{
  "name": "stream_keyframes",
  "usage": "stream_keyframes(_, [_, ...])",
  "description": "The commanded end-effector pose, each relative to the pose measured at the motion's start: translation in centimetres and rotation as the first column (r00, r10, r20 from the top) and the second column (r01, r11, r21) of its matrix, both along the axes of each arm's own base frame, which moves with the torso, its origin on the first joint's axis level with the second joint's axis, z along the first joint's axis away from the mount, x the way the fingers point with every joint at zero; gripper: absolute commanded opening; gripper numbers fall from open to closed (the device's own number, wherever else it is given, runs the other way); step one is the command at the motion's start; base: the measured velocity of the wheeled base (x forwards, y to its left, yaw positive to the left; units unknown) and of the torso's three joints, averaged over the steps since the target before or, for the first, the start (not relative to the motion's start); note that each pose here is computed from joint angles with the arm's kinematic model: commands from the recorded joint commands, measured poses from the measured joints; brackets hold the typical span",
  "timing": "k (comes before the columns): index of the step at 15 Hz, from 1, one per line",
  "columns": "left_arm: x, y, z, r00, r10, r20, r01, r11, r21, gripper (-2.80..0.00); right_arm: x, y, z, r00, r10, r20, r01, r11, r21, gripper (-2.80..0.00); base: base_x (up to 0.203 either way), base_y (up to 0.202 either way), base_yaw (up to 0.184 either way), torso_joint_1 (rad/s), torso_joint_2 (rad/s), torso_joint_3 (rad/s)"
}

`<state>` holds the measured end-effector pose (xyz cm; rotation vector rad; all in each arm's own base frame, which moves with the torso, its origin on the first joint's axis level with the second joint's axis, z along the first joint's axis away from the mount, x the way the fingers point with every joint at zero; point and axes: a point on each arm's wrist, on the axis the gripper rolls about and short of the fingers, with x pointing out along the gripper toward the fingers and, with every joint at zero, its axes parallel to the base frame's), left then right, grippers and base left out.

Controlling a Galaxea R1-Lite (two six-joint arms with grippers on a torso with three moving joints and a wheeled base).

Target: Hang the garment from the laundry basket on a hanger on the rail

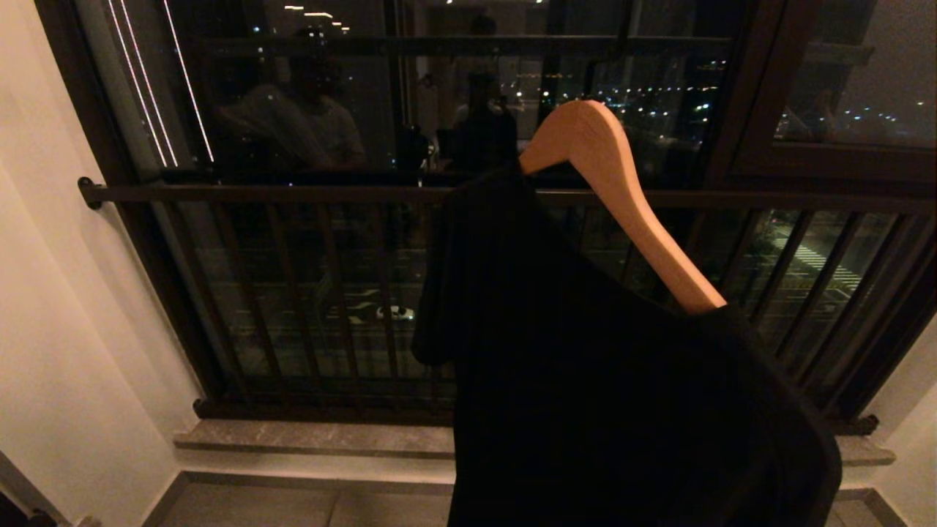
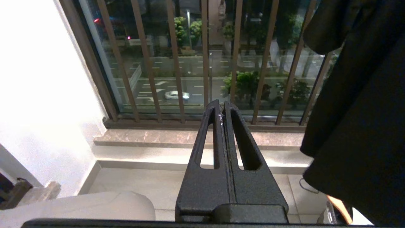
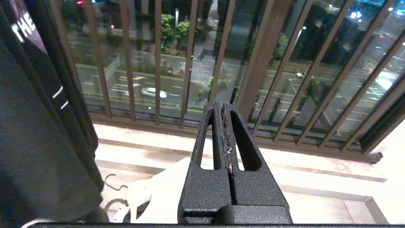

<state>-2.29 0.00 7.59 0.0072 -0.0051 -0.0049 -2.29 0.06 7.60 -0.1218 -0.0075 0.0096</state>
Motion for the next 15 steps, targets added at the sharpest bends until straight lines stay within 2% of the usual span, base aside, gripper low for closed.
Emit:
stream_keyframes(1, [0.02, 0.00, -0.04, 1.000, 0.000, -0.002, 0.000, 1.000, 0.000, -2.80, 0.01, 0.00, 0.01, 1.000, -0.001, -0.001, 0.001, 1.000, -0.001, -2.80, 0.000, 0.000, 0.000, -0.149, 0.33, 0.188])
stream_keyframes(10, [0.02, 0.00, -0.04, 1.000, -0.001, -0.002, 0.001, 1.000, 0.000, -2.80, 0.01, 0.00, 0.01, 1.000, 0.002, -0.001, -0.002, 1.000, 0.002, -2.80, 0.000, 0.000, 0.000, -0.149, 0.35, 0.197])
stream_keyframes(15, [0.02, 0.00, -0.04, 1.000, -0.001, -0.002, 0.001, 1.000, 0.000, -2.80, 0.01, 0.00, 0.01, 1.000, 0.001, -0.001, -0.001, 1.000, 0.002, -2.80, 0.000, 0.000, 0.000, -0.208, 0.51, 0.297])
